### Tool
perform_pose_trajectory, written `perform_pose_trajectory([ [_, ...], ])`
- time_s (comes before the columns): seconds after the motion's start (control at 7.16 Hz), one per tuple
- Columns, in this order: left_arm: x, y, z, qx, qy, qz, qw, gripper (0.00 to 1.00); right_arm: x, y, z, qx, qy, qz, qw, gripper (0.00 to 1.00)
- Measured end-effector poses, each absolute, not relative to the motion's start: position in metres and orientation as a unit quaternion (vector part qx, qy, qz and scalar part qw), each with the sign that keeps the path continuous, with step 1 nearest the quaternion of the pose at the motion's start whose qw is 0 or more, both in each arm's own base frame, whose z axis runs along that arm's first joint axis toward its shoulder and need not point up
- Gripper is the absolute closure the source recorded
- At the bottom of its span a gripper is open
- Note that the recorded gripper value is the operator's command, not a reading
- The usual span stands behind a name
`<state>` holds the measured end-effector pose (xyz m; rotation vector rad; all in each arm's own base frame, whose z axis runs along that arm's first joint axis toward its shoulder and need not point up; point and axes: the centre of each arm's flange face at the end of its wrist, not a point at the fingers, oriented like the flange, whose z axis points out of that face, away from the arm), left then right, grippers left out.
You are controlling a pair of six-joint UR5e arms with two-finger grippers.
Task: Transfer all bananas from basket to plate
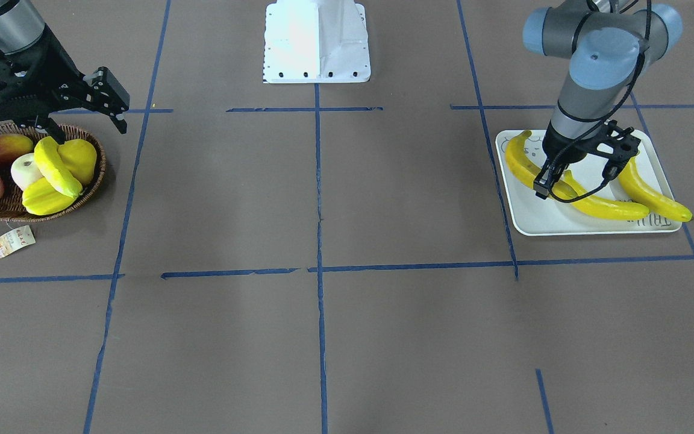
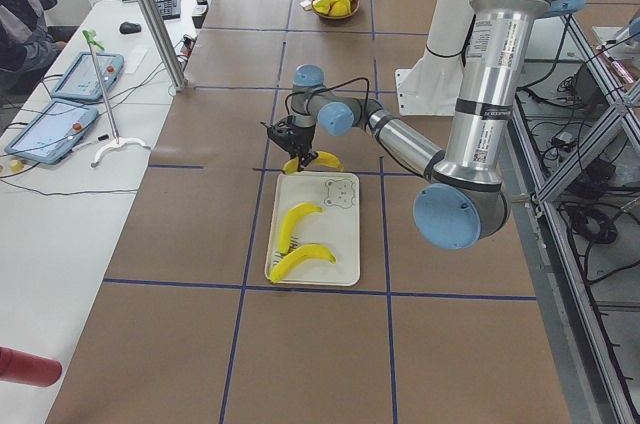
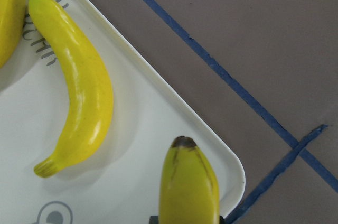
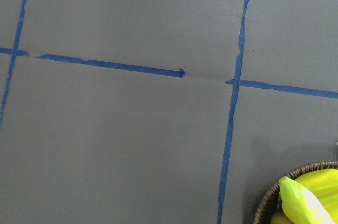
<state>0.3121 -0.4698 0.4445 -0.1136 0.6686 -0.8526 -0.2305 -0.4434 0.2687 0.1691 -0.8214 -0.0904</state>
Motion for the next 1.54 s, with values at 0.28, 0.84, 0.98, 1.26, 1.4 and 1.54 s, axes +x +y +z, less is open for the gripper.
perform_pose_trajectory([
  [0.28, 0.303, -0.486, 0.481, -0.043, 0.318, -0.404, 0.857, 1.0, -0.23, -0.442, 0.267, 0.083, -0.399, -0.044, 0.912, 0.0],
  [0.84, 0.279, -0.51, 0.541, -0.022, 0.324, -0.395, 0.86, 0.18, -0.23, -0.442, 0.266, 0.084, -0.4, -0.045, 0.912, 0.0],
  [0.98, 0.276, -0.508, 0.548, -0.019, 0.329, -0.392, 0.859, 0.01, -0.231, -0.442, 0.266, 0.084, -0.4, -0.045, 0.912, 0.0],
  [1.26, 0.273, -0.504, 0.544, -0.023, 0.34, -0.381, 0.859, 0.0, -0.231, -0.442, 0.266, 0.084, -0.4, -0.046, 0.912, 0.0],
  [1.4, 0.265, -0.504, 0.534, -0.037, 0.356, -0.368, 0.858, 0.0, -0.231, -0.442, 0.266, 0.084, -0.4, -0.045, 0.912, 0.0],
  [1.54, 0.247, -0.505, 0.519, -0.05, 0.377, -0.359, 0.852, 0.0, -0.231, -0.442, 0.267, 0.083, -0.399, -0.045, 0.912, 0.0],
])
